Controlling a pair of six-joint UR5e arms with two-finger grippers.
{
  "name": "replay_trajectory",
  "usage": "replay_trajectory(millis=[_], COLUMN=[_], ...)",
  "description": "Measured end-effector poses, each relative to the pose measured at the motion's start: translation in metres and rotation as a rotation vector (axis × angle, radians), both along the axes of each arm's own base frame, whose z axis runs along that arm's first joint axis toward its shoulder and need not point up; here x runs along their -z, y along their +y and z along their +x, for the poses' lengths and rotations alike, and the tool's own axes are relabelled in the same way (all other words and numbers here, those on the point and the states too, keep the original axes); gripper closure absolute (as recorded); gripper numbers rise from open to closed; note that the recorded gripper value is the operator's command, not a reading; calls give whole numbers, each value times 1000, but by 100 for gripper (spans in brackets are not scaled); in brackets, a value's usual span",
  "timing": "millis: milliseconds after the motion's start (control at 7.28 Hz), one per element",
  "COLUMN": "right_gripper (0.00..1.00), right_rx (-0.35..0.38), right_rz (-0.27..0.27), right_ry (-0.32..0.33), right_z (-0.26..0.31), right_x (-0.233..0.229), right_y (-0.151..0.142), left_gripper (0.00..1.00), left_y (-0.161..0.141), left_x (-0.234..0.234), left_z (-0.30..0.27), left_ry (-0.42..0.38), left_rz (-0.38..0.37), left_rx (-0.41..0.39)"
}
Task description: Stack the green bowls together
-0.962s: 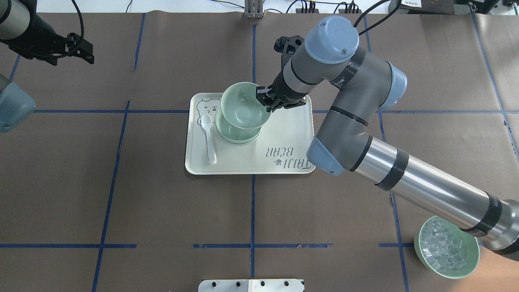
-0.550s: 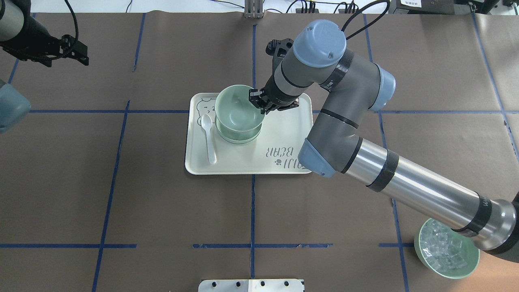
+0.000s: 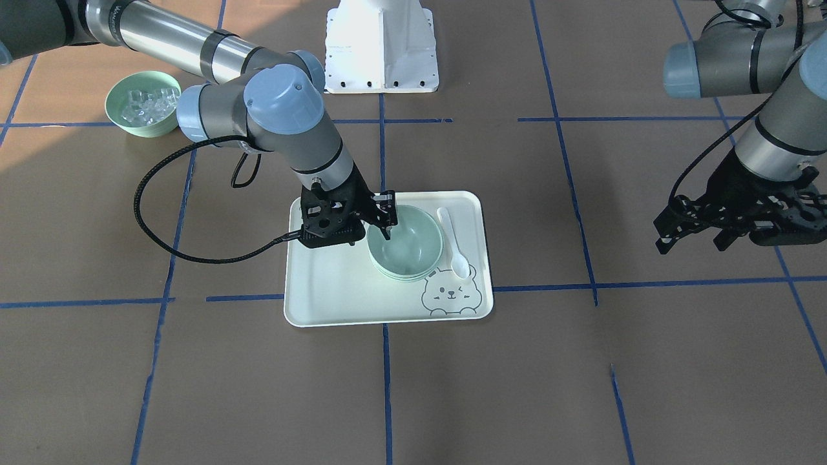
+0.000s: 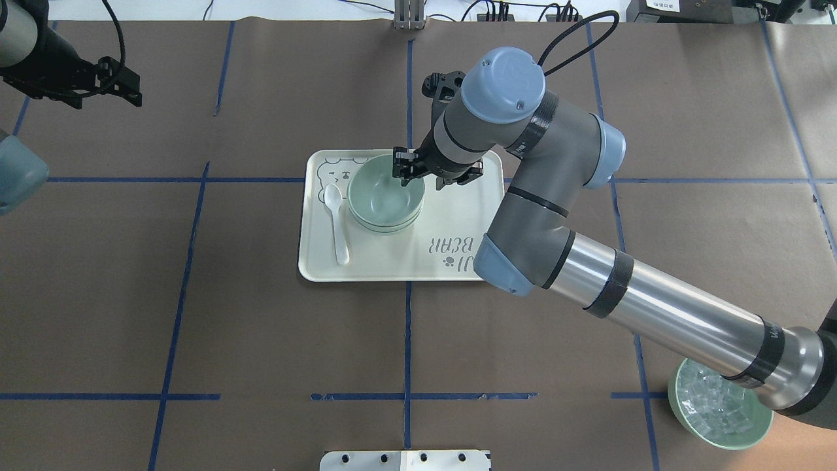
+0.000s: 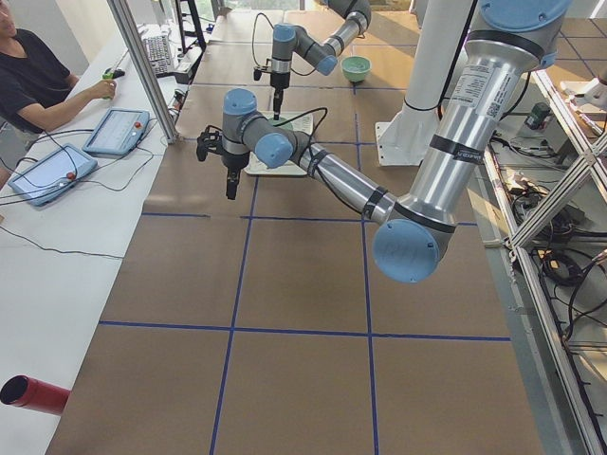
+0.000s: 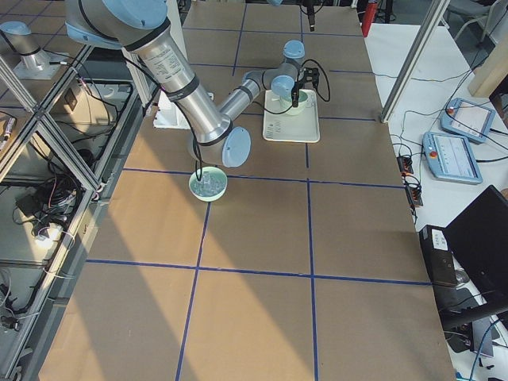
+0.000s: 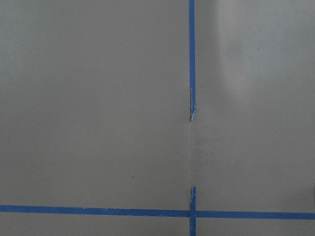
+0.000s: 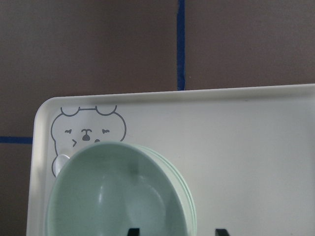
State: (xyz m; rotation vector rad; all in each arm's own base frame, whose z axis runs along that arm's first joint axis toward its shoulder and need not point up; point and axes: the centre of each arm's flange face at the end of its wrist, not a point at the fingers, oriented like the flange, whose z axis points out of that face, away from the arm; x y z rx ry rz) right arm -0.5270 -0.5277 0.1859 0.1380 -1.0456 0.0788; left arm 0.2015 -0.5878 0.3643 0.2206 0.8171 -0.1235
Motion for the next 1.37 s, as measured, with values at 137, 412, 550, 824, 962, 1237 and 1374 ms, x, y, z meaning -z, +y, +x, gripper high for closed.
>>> replay_trajectory(millis=[137,412,550,824,962,1237,1374], right_gripper=[0,0,0,0,0,0,0], right_rx=[-12,-10,14,74,103,181,217], right_rz=[-12,-40,-21,47,83,166,199], right_ry=[3,29,54,107,141,226,266], right_z=[15,81,130,227,270,345,385], right_x=[-4,-34,-57,-115,-155,-243,-287], right_y=[-13,-43,-53,-65,-68,-62,-53], left_gripper=[0,0,0,0,0,0,0], left_y=[1,6,7,13,19,41,51], left_x=[-3,-17,-29,-65,-91,-151,-180], left_z=[-1,-7,-19,-64,-97,-159,-186], left_ry=[-2,-19,-33,-48,-63,-109,-132], left_rz=[-4,3,15,44,59,71,59], left_rx=[0,-18,-36,-102,-131,-174,-197])
